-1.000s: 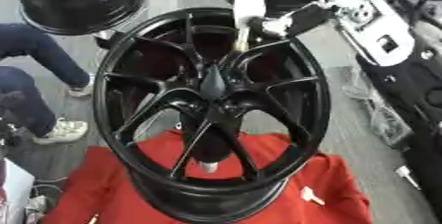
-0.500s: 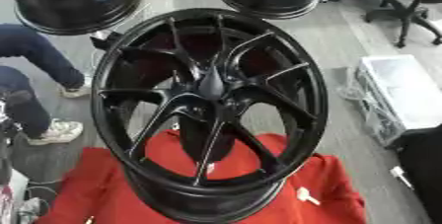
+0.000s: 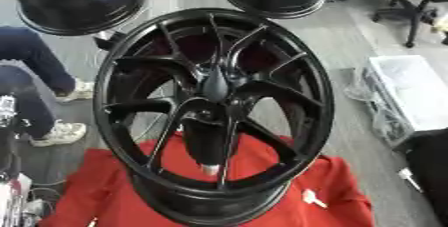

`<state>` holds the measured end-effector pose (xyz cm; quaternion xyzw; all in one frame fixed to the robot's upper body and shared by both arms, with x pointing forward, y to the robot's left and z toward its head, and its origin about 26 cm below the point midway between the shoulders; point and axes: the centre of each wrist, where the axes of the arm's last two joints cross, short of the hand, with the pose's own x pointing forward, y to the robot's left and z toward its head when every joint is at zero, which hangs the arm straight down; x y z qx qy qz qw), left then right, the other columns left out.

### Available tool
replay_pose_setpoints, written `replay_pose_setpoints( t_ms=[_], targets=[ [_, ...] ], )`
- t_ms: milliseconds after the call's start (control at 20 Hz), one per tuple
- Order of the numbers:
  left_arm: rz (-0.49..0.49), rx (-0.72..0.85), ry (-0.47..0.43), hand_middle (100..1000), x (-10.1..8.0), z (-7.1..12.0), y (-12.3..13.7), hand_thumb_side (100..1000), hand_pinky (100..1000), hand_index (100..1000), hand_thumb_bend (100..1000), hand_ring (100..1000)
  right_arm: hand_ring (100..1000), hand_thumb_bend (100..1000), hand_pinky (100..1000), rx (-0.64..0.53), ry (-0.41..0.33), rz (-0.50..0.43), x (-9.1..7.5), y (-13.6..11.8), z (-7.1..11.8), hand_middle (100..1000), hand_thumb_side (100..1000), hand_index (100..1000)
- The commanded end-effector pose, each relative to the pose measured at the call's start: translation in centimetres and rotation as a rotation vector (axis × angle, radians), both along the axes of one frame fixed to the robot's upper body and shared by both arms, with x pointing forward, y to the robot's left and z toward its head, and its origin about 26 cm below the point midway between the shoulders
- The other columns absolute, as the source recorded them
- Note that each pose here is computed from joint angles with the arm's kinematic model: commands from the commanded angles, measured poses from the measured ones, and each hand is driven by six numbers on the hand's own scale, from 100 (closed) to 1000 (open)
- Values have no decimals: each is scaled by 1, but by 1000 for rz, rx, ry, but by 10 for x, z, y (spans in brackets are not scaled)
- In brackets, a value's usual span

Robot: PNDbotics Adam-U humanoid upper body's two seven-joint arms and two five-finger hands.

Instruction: Pull the pin out of the wheel hub.

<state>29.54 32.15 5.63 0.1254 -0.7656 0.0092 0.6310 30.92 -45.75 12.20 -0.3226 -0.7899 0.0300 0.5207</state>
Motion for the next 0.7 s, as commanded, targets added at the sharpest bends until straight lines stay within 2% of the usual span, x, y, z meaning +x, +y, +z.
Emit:
replay_pose_setpoints(
  t_ms=[50, 200, 400, 500, 700],
  targets=[
    [11, 24, -31, 774, 1, 11, 6, 862, 697, 686, 231, 950, 713, 466, 789, 20, 74, -105, -17, -7, -34, 583, 257, 694],
    [13, 21, -32, 774, 1, 11, 6, 863, 697, 686, 231, 950, 773, 531, 813, 61, 211, -110, -33, -1, -78, 721, 295, 794],
    [13, 17, -33, 775, 2, 10, 5, 863, 697, 686, 231, 950, 835, 626, 840, 67, 348, -74, -44, 9, -111, 826, 361, 888],
    [15, 16, -32, 775, 1, 10, 5, 863, 698, 686, 231, 950, 848, 661, 846, 82, 370, -73, -46, 13, -119, 854, 407, 911],
    [15, 14, -34, 775, 2, 10, 5, 863, 697, 687, 233, 950, 843, 627, 847, 125, 348, -83, -46, 23, -124, 853, 419, 919]
  ],
)
